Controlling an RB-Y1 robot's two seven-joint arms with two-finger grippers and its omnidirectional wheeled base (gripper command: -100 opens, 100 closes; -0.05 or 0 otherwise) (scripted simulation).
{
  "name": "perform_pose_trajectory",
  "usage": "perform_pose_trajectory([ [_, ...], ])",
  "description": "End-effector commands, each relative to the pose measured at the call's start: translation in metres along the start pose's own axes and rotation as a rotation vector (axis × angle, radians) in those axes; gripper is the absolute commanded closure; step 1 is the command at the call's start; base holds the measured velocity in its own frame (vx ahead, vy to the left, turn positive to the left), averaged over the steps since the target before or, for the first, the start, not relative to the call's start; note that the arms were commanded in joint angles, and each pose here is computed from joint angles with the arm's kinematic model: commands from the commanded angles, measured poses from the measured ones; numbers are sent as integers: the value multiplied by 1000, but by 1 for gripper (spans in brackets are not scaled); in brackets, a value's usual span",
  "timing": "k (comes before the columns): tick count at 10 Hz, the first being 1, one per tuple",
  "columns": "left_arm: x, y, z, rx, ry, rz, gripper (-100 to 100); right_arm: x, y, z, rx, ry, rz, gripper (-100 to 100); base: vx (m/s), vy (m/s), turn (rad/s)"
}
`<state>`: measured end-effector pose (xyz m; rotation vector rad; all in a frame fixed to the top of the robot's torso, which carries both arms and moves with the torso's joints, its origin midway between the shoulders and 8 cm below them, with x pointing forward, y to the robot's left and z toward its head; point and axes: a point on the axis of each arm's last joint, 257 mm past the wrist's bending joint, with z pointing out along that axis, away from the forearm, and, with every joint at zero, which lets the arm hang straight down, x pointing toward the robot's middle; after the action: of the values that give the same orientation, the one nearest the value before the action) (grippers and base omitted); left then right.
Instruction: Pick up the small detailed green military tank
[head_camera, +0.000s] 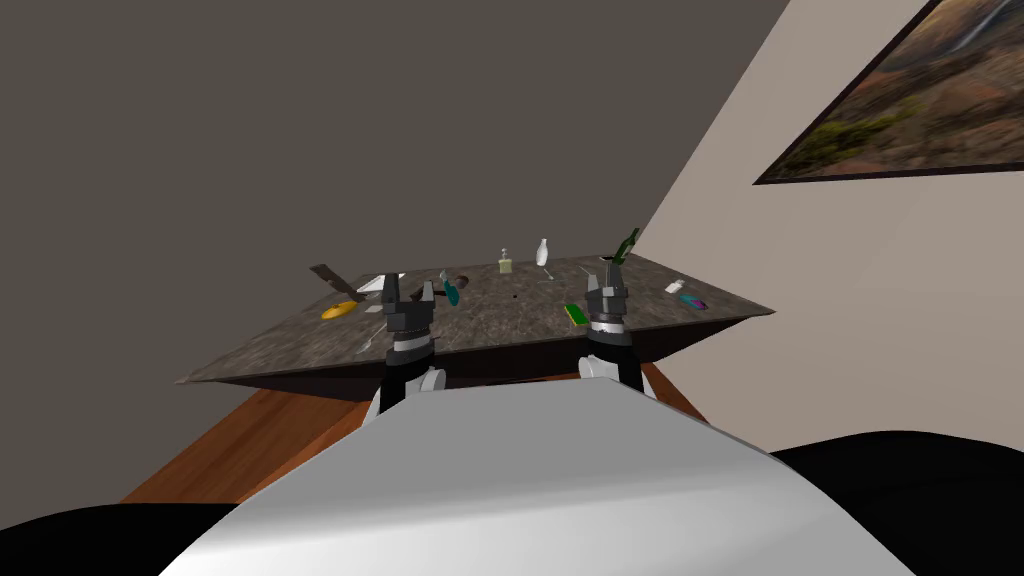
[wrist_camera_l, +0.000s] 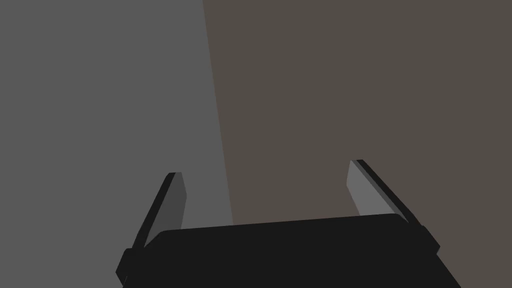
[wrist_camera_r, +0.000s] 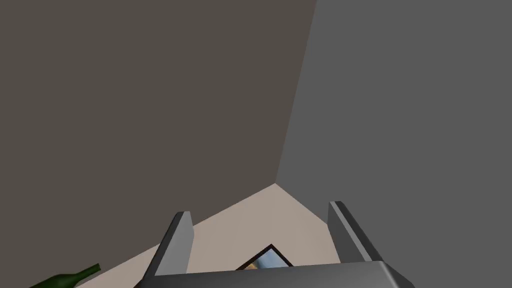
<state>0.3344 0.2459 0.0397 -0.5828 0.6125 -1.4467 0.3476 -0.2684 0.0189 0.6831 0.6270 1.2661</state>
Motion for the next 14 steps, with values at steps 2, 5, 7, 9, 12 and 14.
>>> perform_pose_trajectory([
  [2, 0, 0, 0, 0, 0, 0, 0, 5, -5, 0, 9, 50, -17, -100, -40, -49, 61],
  [5, 0, 0, 0, 0, 0, 0, 0, 12, -15, -1, 33, 124, -41, -100, -44, -80, 86],
  [7, 0, 0, 0, 0, 0, 0, 0, 15, -31, -1, 68, 179, -59, -100, -44, -106, 142],
  [9, 0, 0, 0, 0, 0, 0, 0, 17, -40, -1, 89, 224, -78, -100, -38, -118, 109],
  [12, 0, 0, 0, 0, 0, 0, 0, 17, -62, -1, 141, 282, -103, -100, -55, -133, 178],
  [14, 0, 0, 0, 0, 0, 0, 0, 17, -74, -2, 170, 323, -124, -100, -47, -139, 148],
])
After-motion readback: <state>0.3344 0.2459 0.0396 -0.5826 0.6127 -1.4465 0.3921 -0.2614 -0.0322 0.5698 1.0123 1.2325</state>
